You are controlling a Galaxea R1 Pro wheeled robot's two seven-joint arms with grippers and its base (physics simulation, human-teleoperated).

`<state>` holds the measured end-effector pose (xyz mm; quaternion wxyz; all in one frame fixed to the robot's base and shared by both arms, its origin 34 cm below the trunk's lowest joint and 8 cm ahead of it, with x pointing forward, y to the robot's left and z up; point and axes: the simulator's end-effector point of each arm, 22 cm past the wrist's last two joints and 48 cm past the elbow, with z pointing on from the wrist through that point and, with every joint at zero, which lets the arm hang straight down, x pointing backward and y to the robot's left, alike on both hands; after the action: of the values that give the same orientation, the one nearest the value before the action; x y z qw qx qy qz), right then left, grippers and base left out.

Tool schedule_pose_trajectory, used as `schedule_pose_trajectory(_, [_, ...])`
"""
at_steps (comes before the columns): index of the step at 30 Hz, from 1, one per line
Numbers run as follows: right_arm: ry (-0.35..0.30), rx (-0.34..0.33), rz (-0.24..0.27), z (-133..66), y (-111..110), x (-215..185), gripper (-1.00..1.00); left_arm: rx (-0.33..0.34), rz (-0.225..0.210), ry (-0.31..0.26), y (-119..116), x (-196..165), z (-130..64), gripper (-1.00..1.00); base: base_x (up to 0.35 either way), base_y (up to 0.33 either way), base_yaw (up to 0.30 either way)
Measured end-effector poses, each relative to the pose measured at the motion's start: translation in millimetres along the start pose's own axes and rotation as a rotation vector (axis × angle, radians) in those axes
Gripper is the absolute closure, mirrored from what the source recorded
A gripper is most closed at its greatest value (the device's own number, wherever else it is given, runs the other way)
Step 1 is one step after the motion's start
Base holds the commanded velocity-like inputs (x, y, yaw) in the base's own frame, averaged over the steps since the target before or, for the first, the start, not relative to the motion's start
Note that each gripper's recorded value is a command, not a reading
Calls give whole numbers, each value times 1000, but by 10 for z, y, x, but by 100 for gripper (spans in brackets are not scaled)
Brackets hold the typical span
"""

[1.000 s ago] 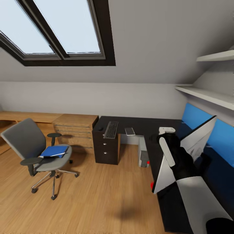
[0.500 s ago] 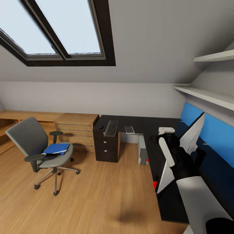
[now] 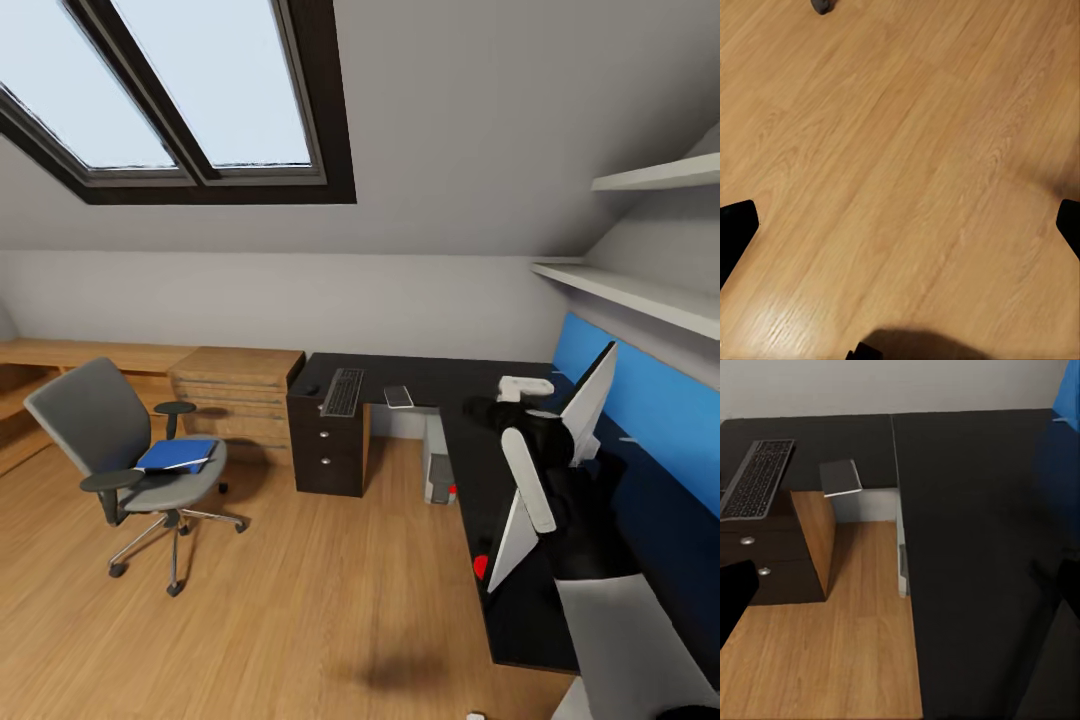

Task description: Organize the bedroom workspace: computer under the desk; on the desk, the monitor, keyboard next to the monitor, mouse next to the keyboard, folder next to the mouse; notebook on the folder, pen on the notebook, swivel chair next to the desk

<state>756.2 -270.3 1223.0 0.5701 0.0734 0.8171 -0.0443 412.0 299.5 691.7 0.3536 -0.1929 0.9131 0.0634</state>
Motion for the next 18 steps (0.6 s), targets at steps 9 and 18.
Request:
schedule_pose_trajectory(9, [-124,-5,44,-153,-27,-256,-100,-7,11,17,48,76,-10,-100,-49,-102,0])
schedule_pose_trajectory(18, [-165,1,63,-159,-52,-268,-100,-7,13,21,52,86,-11,-100,-143,-305,0])
